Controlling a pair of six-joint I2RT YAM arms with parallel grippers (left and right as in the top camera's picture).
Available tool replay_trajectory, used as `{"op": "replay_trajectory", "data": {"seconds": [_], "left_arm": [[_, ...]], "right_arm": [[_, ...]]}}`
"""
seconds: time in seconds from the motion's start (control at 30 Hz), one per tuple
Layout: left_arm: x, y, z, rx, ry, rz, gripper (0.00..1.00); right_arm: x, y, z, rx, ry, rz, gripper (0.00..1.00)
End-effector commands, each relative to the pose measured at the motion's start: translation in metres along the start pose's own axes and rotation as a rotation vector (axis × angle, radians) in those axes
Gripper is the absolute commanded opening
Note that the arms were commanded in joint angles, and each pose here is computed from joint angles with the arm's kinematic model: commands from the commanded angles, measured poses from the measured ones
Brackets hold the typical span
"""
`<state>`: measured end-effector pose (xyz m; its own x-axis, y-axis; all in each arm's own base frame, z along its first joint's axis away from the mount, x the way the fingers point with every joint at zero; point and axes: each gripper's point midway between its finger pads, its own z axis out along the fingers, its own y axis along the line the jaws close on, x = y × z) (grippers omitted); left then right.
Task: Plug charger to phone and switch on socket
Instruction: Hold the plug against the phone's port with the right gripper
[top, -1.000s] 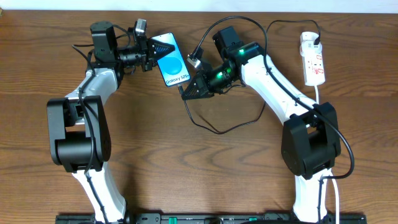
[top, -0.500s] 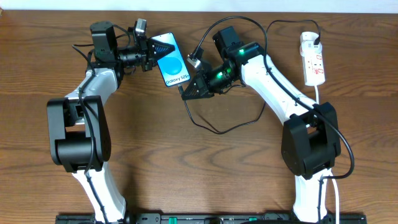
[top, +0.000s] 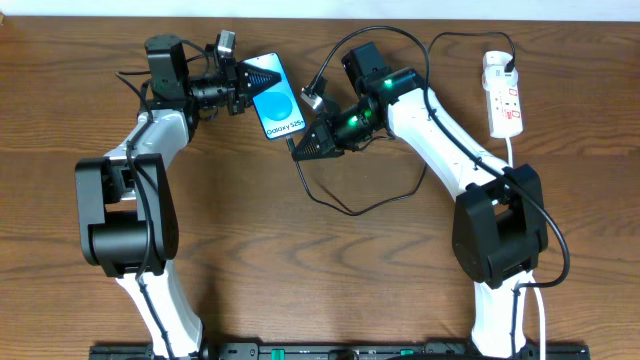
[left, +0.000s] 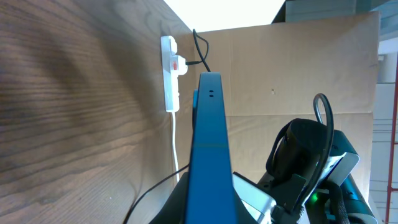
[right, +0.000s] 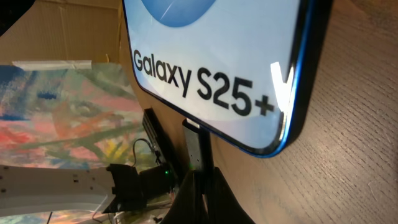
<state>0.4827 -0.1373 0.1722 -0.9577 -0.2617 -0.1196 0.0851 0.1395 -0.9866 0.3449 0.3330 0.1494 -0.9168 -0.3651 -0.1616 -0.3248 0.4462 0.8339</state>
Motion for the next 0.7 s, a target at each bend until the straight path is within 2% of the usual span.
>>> {"op": "replay_trajectory", "data": {"seconds": [0.0, 0.67], "left_arm": [[0.0025, -0.0138, -0.0013, 0.018, 0.015, 0.038, 0.07], [0.0010, -0.0128, -0.0008, 0.012, 0.006, 0.053, 0.07]], "right_arm": [[-0.0020, 0.0072, 0.0000, -0.012, -0.004, -0.011, 0.01], [-0.0019, 0.0072, 0.0000, -0.013, -0.003, -0.011, 0.01]]}}
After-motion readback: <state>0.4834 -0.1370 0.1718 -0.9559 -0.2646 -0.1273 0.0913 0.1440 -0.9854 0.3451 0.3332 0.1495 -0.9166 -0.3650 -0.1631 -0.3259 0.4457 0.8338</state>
